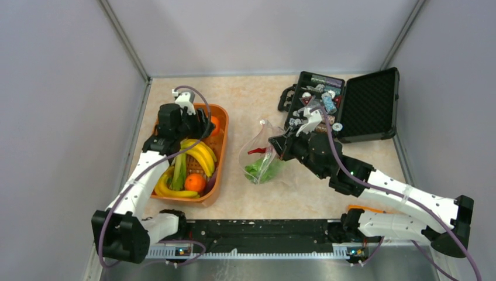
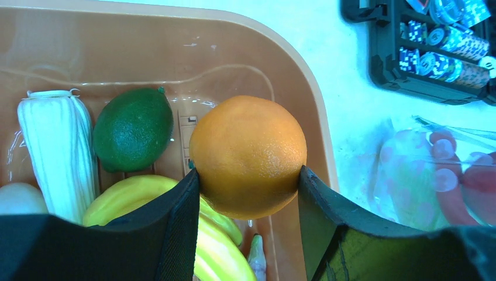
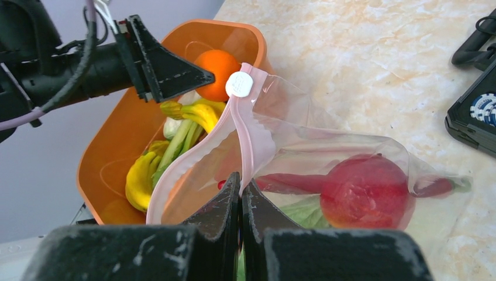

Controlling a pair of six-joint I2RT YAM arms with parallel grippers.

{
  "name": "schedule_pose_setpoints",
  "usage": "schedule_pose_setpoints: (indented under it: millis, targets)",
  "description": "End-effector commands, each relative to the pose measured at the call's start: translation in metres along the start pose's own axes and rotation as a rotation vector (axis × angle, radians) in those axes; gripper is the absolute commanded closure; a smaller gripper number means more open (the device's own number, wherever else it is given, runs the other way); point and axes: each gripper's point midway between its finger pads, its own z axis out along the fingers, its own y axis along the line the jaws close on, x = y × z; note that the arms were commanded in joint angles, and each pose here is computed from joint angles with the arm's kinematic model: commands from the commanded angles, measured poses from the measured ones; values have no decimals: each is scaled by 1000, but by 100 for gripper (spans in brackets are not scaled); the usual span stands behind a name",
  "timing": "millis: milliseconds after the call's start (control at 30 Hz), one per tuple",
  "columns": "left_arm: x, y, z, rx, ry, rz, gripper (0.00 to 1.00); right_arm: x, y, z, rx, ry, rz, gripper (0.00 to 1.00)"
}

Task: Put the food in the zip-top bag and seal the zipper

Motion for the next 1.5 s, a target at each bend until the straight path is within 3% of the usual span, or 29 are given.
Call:
schedule_pose_setpoints:
  millis: [0,533,767,1033,1133,1267,1467]
  targets:
    - [-27,-18,-25,47,-90,8,94,-20,12,1,-37,-63,30,100]
    - [-66,-117,-130,481,-262,180,92,-18,12,8,-34,-59,25,100]
    - [-51,-157,-164,744,-201,244,91,-20,15,11,-40,-62,23,100]
    - [-33,-188,-179,883,-161,311,88,-20,16,14,-36,-65,24,100]
    - [-15,-207,-177,932,-95,359,88,-20,16,15,-35,-61,23,100]
    - [0,-206,-151,833,-8,362,92,-19,17,16,-36,-57,22,100]
    - [3,-188,-122,673,1,349,95,-21,16,16,-31,-61,21,100]
